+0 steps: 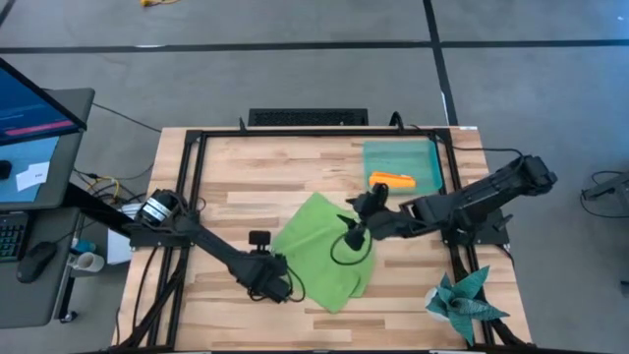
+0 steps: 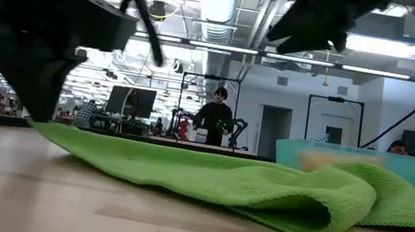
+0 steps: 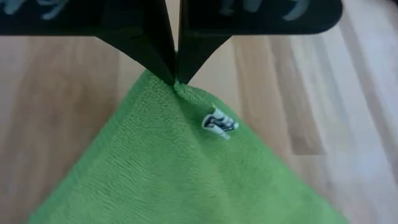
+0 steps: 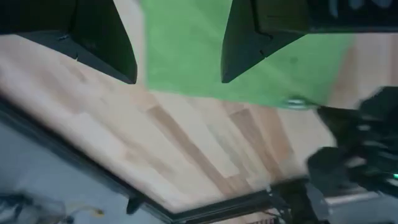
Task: Roll microfiber towels into tight, uniform cylinder then place into a basket
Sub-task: Fold the green towel
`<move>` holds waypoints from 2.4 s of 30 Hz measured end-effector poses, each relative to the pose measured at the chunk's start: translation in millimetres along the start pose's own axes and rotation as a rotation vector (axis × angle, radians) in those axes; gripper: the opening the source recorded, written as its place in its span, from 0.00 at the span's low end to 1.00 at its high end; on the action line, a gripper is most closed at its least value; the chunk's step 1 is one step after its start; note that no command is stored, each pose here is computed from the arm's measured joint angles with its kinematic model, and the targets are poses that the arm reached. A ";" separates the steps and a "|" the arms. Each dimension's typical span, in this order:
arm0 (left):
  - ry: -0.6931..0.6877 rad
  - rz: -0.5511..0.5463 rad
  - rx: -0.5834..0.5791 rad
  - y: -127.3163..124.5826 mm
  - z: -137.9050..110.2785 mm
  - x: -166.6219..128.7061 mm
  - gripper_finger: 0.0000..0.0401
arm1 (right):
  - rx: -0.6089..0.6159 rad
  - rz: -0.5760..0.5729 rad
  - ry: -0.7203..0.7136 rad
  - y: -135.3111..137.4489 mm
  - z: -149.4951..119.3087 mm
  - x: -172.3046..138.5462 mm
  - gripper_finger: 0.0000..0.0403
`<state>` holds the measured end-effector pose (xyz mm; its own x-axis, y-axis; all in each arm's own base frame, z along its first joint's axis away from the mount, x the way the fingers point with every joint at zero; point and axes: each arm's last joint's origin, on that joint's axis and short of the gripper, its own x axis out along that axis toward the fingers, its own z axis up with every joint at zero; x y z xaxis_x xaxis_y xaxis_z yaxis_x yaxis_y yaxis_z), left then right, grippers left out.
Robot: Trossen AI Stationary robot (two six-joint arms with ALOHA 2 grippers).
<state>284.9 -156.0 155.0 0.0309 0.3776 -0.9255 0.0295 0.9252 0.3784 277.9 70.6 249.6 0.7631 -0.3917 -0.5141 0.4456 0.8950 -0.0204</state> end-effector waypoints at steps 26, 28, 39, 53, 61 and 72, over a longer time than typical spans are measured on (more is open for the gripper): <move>-0.002 0.017 -0.100 -21.9 -18.2 -9.6 0.00 | -0.222 0.292 0.246 -70.8 17.6 173.4 0.63; -0.002 0.017 -0.103 -21.8 -18.1 -9.7 0.00 | -0.225 0.294 0.242 -68.7 11.1 182.2 0.63; -0.019 0.023 -0.066 -22.0 -17.0 -9.8 0.01 | -0.235 0.286 0.286 -65.8 -7.8 225.2 0.63; -0.056 0.051 0.002 -21.7 -15.0 -9.9 0.01 | -0.153 0.306 0.425 -56.3 -20.8 227.0 0.53; -0.067 0.067 0.001 -21.0 -14.6 -9.9 0.01 | -0.119 0.447 0.489 -42.2 -24.8 218.8 0.19; -0.069 0.074 -0.008 -18.6 -13.0 -9.0 0.01 | -0.179 0.433 0.496 -20.4 -26.9 205.7 0.05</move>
<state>271.1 -176.1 156.1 0.1010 0.4418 -0.8914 0.0165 0.8951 0.4455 413.2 -22.6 121.3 0.5310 0.1157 -0.8394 0.0316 0.9873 0.1560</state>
